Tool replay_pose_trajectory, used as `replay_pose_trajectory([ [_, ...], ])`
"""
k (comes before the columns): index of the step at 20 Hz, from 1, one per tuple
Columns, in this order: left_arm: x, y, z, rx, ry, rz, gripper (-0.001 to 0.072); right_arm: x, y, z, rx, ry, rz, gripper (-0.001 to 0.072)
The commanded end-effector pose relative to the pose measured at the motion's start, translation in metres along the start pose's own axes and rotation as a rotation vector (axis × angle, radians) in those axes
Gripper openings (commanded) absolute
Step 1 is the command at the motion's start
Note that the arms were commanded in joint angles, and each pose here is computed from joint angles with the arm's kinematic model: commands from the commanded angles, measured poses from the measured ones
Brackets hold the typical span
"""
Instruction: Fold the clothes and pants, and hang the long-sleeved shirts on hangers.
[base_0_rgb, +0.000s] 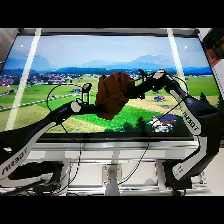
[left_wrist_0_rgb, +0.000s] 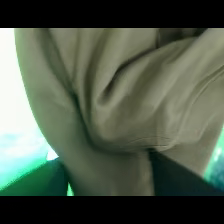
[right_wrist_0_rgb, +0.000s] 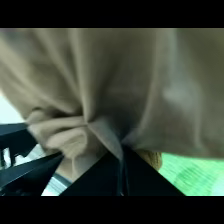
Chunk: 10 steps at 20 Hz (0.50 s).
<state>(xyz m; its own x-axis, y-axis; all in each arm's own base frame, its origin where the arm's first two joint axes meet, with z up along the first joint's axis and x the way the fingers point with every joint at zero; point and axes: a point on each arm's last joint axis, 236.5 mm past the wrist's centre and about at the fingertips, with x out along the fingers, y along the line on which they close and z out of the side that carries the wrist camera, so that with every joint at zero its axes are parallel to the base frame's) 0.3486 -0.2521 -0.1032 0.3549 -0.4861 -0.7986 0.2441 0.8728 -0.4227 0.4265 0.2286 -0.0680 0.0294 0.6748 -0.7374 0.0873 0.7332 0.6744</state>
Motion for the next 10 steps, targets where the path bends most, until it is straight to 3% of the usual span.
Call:
replay_pose_trajectory([
  [1, 0.009, 0.006, -0.011, -0.007, 0.037, 0.011, 0.0225, -0.01, 0.024, 0.004, -0.048, -0.035, 0.058, 0.0011],
  [2, 0.009, 0.006, -0.01, -0.006, 0.036, 0.01, 0.0021, -0.016, 0.03, 0.005, -0.062, -0.049, 0.066, 0.0011],
  [6, -0.013, -0.007, 0.025, 0.056, -0.054, -0.013, 0.0016, -0.065, 0.079, 0.028, -0.215, -0.177, 0.105, 0.0011],
  [10, -0.102, -0.003, 0.113, 0.222, -0.323, 0.022, 0.0016, -0.166, 0.126, 0.063, -0.327, -0.414, 0.14, 0.0011],
])
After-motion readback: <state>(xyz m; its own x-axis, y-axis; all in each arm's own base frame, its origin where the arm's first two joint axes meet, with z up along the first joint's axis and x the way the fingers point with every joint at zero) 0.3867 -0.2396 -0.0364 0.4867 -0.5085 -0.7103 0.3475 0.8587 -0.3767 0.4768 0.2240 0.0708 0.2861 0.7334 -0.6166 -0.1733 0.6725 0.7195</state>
